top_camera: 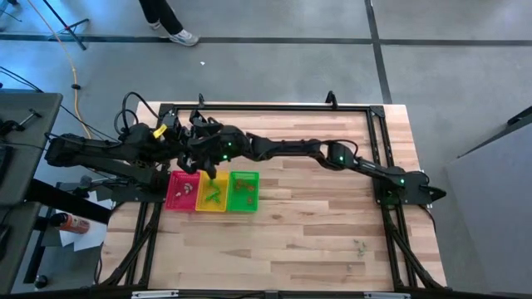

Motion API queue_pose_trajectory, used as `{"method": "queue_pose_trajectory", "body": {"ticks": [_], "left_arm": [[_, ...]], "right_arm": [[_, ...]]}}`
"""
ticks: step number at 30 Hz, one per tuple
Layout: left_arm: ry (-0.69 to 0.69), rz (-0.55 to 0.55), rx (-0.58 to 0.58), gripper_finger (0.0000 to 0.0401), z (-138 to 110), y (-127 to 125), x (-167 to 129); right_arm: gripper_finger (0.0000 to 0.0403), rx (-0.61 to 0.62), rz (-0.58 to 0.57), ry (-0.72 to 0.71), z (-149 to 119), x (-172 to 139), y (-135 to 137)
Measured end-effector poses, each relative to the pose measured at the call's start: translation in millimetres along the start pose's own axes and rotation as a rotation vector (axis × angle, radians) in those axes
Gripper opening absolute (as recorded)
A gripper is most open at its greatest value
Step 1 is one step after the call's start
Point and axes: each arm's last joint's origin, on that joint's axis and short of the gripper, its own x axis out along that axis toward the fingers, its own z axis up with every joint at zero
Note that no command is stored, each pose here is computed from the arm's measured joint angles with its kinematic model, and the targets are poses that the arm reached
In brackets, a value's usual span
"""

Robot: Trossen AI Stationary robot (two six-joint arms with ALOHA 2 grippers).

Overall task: Sort Halloween decoration
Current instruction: Put the white skull toy into the red bin

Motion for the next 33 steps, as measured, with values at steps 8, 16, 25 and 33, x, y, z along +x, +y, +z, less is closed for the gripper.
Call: {"method": "queue_pose_trajectory", "body": {"ticks": [8,16,25,33], "left_arm": [[0.0,0.0,0.027,0.0158,0.0,0.0,0.0],[-0.002,-0.001,0.061,0.0159,0.2,-0.1,0.0],[-0.004,-0.001,0.061,0.0159,0.8,-0.1,-0.4],[-0.005,-0.002,0.06,0.0159,0.8,-0.2,-0.3]], "right_arm": [[0.0019,0.011,0.03,0.065,7.0,-7.7,-3.8],[0.0003,0.042,0.046,0.14,1.0,-8.5,-4.8],[0.0,-0.09,-0.028,0.366,17.5,-35.5,7.5],[0.0,-0.148,-0.056,0.619,16.3,-63.3,13.2]]}}
